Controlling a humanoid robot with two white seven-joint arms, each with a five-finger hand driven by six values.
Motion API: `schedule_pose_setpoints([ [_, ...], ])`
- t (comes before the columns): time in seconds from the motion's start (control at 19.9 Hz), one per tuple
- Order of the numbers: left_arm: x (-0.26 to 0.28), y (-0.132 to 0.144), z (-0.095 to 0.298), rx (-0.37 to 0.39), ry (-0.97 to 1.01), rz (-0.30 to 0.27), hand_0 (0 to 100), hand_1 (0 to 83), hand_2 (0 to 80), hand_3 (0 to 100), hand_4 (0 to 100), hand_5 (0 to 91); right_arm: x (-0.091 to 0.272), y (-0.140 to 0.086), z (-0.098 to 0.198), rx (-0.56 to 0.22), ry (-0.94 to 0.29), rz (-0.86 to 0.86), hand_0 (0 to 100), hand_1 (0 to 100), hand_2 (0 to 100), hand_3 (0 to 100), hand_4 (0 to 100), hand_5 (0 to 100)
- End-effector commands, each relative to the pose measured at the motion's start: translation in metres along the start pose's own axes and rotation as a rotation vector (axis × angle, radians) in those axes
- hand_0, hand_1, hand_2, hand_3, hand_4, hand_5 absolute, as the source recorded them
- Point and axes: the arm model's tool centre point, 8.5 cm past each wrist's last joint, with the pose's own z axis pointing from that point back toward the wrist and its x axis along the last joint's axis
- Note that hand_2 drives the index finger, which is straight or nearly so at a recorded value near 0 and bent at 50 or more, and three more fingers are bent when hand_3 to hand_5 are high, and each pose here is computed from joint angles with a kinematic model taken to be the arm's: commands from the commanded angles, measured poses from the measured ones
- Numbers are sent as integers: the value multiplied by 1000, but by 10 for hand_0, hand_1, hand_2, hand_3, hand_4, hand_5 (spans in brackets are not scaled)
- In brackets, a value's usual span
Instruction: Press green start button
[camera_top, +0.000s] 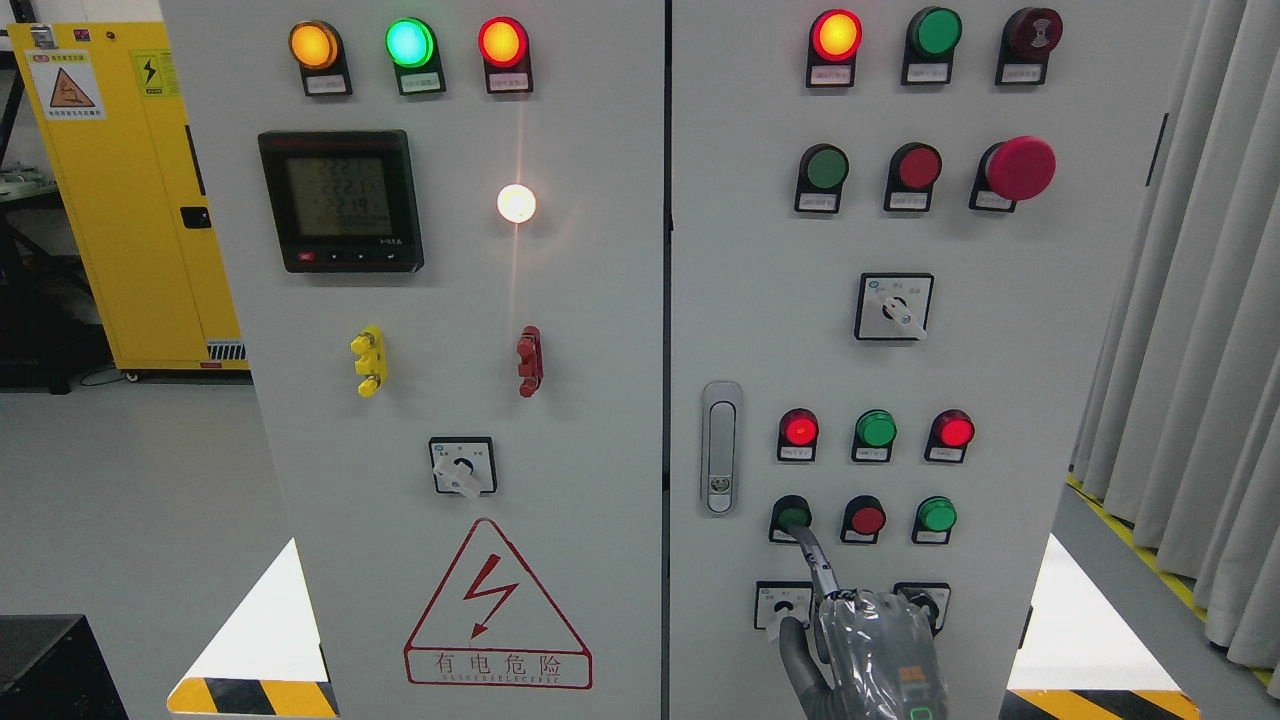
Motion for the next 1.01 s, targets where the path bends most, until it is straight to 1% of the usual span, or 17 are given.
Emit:
schedule_pose_setpoints([
  [0.0,0,0,0,0,0,1,120,556,0,0,0,0,-7,0,0,9,19,1,682,936,0,1000,1000,1000],
  [0.4,0,0,0,0,0,1,120,556,0,0,0,0,-9,-4,0,-6,28,-2,692,931,0,1000,1000,1000],
  [0.65,0,0,0,0,0,-1,120,556,0,0,0,0,-6,-17,-1,-49,17,0,688,930,0,1000,1000,1000],
  [0.96,0,0,0,0,0,1,120,556,0,0,0,0,2,-16,13,-46,8,-13,701,928,0,1000,1000,1000],
])
